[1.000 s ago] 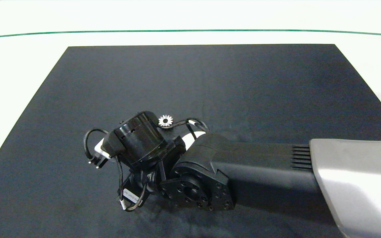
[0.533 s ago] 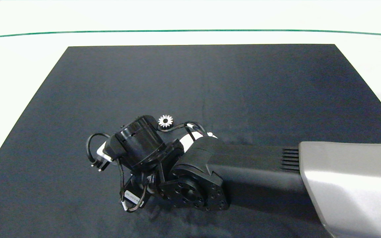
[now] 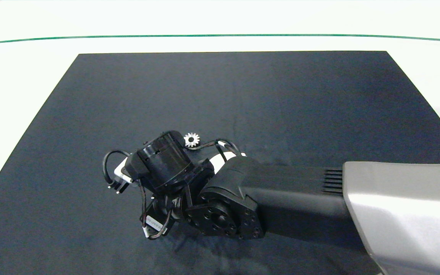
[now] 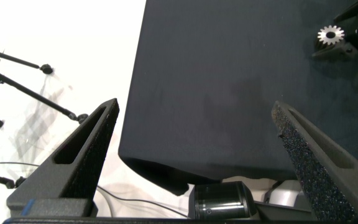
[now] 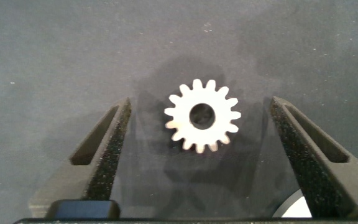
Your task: Install three planetary gears onto the carrier pins
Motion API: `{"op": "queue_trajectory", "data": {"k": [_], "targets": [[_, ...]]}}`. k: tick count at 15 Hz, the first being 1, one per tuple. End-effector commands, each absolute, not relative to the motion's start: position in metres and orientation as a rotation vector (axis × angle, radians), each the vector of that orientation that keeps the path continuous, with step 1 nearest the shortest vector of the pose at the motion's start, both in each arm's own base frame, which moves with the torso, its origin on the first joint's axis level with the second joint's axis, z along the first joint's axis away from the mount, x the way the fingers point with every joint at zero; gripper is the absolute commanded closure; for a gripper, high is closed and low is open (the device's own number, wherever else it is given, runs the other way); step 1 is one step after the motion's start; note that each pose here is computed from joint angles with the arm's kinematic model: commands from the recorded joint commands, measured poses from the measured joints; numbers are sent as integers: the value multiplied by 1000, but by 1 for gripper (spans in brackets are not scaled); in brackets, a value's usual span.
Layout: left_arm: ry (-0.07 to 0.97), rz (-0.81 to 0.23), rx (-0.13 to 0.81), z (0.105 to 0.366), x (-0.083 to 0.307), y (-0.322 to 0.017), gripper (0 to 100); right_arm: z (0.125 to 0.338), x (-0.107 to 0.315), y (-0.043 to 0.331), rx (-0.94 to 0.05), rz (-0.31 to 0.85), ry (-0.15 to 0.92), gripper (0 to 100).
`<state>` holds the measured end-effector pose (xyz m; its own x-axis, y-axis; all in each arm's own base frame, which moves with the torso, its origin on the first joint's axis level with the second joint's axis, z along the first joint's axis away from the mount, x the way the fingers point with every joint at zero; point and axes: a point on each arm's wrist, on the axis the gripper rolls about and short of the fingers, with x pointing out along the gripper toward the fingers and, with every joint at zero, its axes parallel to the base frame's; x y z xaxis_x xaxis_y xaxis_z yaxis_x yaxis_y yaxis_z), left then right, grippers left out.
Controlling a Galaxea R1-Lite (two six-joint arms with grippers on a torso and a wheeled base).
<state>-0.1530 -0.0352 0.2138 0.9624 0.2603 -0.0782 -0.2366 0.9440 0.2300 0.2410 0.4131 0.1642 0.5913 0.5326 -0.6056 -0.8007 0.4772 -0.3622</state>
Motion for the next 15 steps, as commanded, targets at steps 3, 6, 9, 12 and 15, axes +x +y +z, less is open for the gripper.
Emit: {"op": "queue_trajectory", "data": {"k": [3, 6, 9, 12, 15], "targets": [[110, 256, 222, 214, -154, -36, 0, 166, 241, 412, -678, 846, 444, 22], [109, 256, 222, 213, -154, -36, 0, 164, 241, 413, -680, 846, 446, 28], [107, 257, 222, 212, -154, -36, 0, 164, 241, 413, -679, 846, 445, 34], [107, 258, 222, 212, -154, -36, 0, 164, 241, 413, -680, 848, 447, 40], [107, 258, 222, 212, -154, -36, 0, 164, 241, 413, -684, 849, 445, 46]]}}
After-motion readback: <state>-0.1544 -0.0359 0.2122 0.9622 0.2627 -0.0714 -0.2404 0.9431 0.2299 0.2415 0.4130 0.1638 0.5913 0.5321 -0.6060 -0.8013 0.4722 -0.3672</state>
